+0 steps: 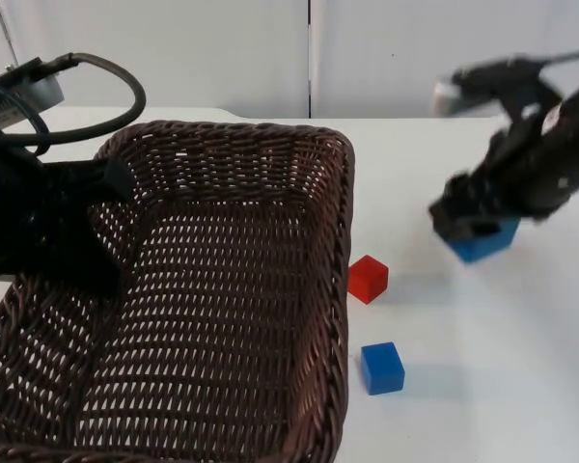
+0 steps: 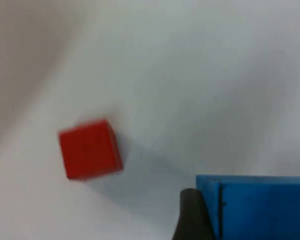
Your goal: Pick up the basket with the left hand and place the largest block into the basket with the right hand.
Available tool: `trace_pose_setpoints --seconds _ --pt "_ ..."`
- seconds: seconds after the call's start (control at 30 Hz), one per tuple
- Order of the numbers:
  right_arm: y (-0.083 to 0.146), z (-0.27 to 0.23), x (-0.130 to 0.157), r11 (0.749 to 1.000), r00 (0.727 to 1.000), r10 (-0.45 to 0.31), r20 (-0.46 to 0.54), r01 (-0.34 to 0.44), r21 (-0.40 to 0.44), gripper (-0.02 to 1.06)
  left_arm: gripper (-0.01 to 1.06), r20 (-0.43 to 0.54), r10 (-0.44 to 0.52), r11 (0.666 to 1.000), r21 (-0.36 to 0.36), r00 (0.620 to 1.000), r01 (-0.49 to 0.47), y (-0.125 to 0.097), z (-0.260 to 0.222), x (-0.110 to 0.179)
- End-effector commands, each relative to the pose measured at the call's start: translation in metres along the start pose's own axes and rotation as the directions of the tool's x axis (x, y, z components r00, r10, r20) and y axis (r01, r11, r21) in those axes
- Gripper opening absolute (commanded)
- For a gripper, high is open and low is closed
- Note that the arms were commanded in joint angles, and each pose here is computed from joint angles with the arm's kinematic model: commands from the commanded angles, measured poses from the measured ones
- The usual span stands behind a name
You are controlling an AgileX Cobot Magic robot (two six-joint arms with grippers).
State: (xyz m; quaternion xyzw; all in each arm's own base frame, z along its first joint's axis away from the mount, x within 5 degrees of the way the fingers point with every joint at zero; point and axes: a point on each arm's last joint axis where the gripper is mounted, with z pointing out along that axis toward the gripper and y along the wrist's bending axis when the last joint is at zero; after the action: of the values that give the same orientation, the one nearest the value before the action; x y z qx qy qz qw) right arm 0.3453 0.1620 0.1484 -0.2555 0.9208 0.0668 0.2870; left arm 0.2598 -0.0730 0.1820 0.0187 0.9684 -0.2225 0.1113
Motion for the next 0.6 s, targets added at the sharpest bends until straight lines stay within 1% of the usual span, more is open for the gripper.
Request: trace_pose_setpoints --seconds 0.0,0.13,0.17,0.3,0.33,0.47,0.57 --pt "0.001 -0.025 -0.013 1.0 0.998 -0.002 0.062 0.002 0.002 0.0 0.0 0.01 -0.003 1.0 0.008 1.0 0.003 -0.002 -0.003 0.0" --pt "0.001 -0.072 -0.032 1.0 0.983 -0.009 0.185 0.006 0.013 0.0 0.0 0.01 -0.003 1.0 0.008 1.0 0.003 -0.002 -0.003 0.0" --pt "0.001 -0.072 -0.032 1.0 0.983 -0.009 0.185 0.006 0.013 0.0 0.0 0.01 -0.003 1.0 0.008 1.0 0.003 -0.002 -0.003 0.0" --pt "0.001 -0.114 -0.043 1.0 0.956 -0.015 0.294 0.008 0.025 0.0 0.0 0.01 -0.002 1.0 0.008 1.0 0.002 -0.002 -0.003 0.0" --pt "0.001 -0.114 -0.043 1.0 0.956 -0.015 0.294 0.008 0.025 0.0 0.0 0.01 -0.002 1.0 0.008 1.0 0.002 -0.002 -0.003 0.0" --pt "0.002 -0.135 -0.048 0.999 0.936 -0.019 0.351 0.009 0.032 0.0 0.0 0.009 0.001 1.0 0.005 1.0 -0.001 -0.002 -0.003 0.001" --pt "0.002 -0.137 -0.048 0.999 0.934 -0.02 0.356 0.009 0.033 0.0 0.0 0.008 0.002 1.0 0.004 1.0 -0.002 -0.002 -0.003 0.001"
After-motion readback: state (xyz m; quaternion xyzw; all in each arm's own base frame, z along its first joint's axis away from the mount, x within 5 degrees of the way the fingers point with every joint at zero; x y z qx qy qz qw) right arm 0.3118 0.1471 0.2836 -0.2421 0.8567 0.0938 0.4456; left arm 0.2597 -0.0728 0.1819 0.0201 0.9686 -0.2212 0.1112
